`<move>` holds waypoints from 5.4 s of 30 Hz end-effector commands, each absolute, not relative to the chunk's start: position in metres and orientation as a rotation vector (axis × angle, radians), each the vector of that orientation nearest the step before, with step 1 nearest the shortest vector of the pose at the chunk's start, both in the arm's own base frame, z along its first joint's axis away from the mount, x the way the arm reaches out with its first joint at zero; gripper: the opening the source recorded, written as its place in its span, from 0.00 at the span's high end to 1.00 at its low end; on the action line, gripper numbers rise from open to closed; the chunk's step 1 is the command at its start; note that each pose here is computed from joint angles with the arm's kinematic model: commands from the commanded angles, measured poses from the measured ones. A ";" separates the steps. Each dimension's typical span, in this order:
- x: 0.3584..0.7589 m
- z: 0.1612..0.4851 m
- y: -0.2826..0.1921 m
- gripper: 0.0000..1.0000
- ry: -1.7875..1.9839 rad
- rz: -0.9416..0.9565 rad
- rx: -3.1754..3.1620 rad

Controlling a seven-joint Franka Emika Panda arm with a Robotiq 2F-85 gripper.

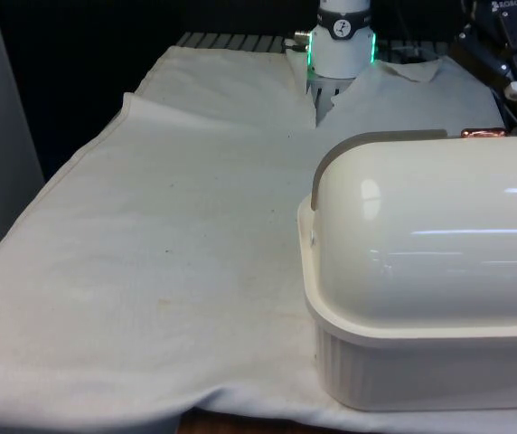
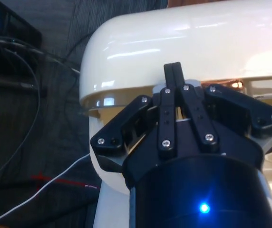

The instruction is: Open the lid, then close it.

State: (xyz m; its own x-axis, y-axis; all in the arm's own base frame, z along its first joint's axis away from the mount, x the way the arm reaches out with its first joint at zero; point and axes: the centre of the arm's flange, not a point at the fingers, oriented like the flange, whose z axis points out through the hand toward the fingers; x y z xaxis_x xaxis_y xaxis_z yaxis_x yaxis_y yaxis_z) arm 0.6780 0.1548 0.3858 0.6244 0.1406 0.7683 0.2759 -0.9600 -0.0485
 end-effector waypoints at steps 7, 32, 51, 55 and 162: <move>0.684 0.374 0.164 1.00 -0.319 -1.187 -2.676; 0.668 0.378 0.167 1.00 -0.285 -1.002 -2.723; 0.643 0.379 0.172 1.00 -0.271 -0.808 -2.755; 0.640 0.378 0.173 1.00 -0.269 -0.772 -2.760; 0.596 0.347 0.145 1.00 -0.128 -0.359 -2.668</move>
